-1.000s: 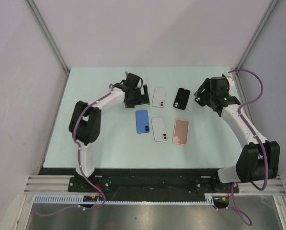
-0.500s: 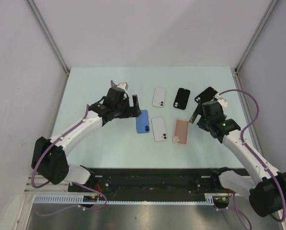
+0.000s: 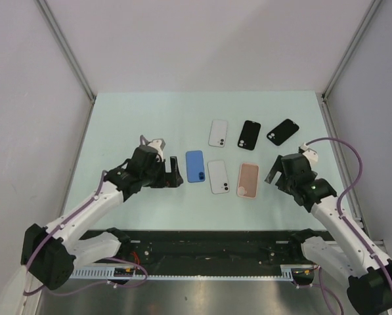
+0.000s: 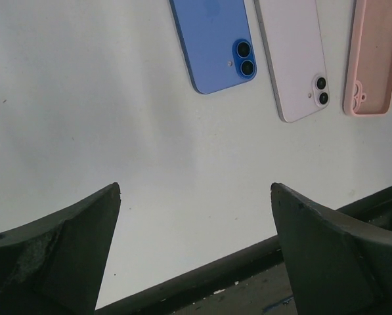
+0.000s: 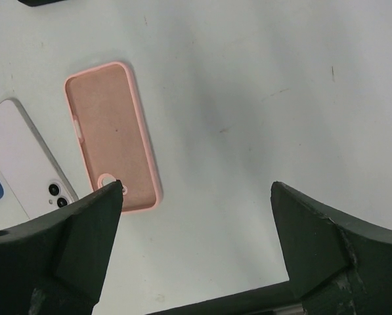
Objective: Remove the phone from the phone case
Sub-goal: Reset both arms
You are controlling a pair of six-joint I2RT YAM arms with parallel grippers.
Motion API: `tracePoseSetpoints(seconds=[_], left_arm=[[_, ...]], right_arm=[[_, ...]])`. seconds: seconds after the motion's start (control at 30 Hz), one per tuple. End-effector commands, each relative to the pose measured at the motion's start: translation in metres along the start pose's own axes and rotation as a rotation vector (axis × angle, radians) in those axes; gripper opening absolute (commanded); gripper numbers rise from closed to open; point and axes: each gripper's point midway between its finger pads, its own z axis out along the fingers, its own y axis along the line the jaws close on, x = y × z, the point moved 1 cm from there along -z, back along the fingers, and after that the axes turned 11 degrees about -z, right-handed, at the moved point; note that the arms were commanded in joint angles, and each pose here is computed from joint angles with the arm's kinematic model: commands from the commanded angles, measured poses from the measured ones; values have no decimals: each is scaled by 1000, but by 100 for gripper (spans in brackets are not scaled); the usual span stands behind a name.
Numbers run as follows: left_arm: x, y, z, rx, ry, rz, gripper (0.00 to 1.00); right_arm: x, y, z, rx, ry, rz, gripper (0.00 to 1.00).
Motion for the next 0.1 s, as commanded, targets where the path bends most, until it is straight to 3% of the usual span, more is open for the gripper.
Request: tracePoseSetpoints(seconds=[0.0, 0.07], left_arm=[[-1, -8, -7, 39, -6, 5, 100], [-1, -10, -8, 47, -5, 7, 100]], right_arm=[[-5, -2, -1, 15, -30, 19, 97], [-6, -1, 0, 17, -31, 20, 98]])
